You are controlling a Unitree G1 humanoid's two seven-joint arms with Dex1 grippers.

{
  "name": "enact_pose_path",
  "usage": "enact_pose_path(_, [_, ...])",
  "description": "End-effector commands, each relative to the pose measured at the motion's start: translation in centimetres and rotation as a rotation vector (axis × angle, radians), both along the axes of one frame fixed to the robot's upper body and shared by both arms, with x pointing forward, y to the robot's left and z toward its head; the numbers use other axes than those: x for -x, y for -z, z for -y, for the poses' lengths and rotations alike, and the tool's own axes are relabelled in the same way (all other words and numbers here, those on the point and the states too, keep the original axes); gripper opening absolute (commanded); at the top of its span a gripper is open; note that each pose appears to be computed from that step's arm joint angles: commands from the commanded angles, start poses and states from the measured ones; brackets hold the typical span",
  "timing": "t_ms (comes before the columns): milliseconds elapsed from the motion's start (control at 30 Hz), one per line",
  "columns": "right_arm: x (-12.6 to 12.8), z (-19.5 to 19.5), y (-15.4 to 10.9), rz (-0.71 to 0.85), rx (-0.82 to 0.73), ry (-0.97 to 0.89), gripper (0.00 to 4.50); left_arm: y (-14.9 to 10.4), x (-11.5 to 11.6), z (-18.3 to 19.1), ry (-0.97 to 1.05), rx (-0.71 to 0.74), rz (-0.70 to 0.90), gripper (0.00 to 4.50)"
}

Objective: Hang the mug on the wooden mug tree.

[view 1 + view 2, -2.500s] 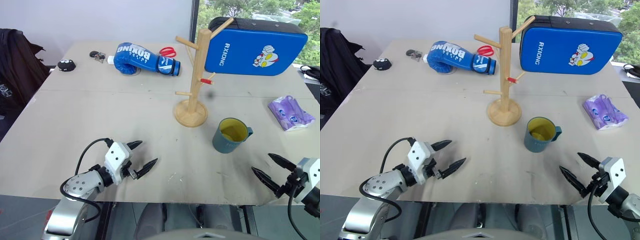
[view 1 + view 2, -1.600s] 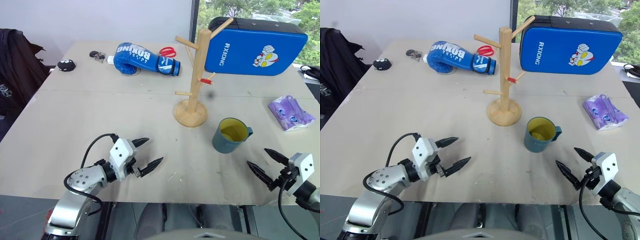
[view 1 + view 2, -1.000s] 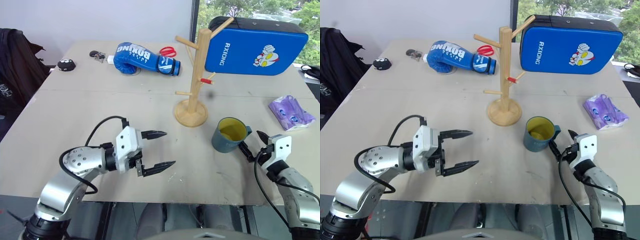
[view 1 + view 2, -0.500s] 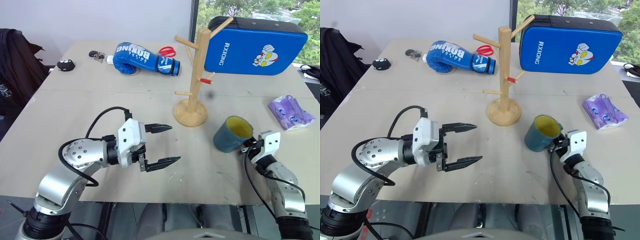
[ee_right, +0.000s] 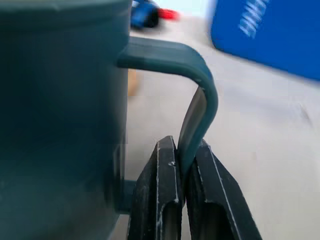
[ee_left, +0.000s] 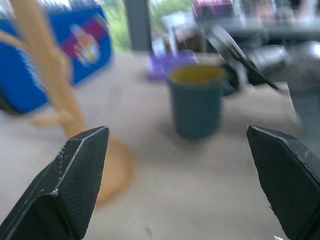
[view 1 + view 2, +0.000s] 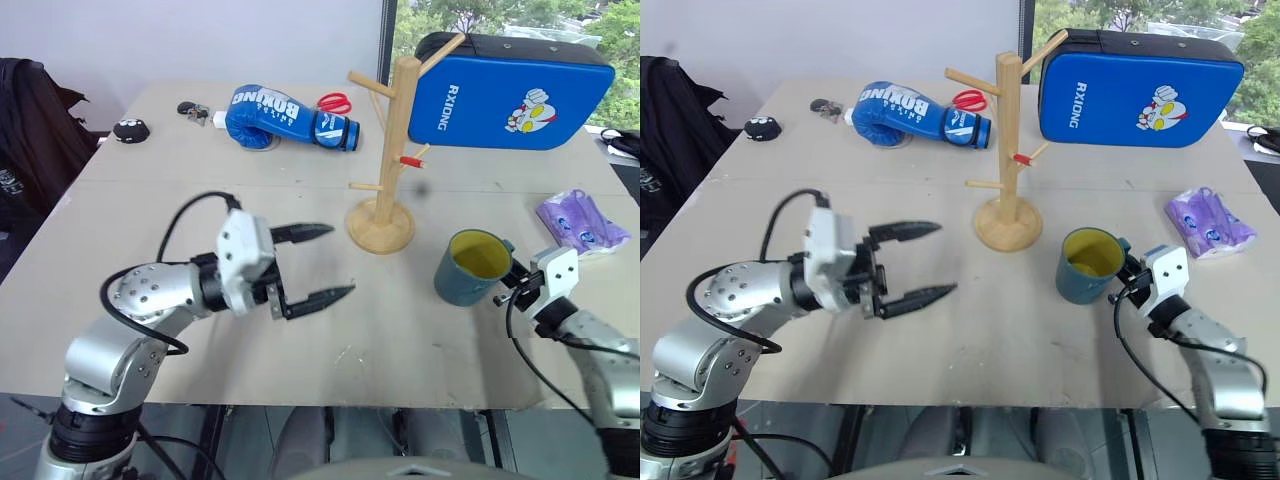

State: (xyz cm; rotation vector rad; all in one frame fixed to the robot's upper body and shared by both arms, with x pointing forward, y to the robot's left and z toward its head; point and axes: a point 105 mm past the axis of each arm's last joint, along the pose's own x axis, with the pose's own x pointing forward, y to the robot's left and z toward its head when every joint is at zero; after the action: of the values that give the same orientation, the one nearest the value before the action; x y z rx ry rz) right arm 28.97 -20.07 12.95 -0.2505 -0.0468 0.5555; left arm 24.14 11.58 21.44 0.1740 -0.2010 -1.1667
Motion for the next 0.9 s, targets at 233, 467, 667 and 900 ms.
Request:
enact_pose_path(233, [-1.3, -5.4, -8.5, 0.043, 0.263, -0.208, 0.03, -1.3, 1.4, -1.0, -0.09, 0.25, 0.005, 4.5])
enact_pose_path(467, [-2.4, -7.9, -12.2, 0.032, 0.308, -0.267, 0.03, -0.8, 3.0, -0.8, -0.093, 0.266, -0.001, 4.5])
enact_pose_path(667, [-2.9, -8.4, -13.4, 0.002, 0.344, -0.268, 0.03, -1.2, 3.0, -0.7, -0.134, 0.299, 0.03, 4.5])
enact_pose_path(900, [-3.8, -9.6, -12.9, -0.027, 0.371, -0.259, 0.03, -1.0, 3.1, -0.8, -0.161, 0.325, 0.022, 4.5])
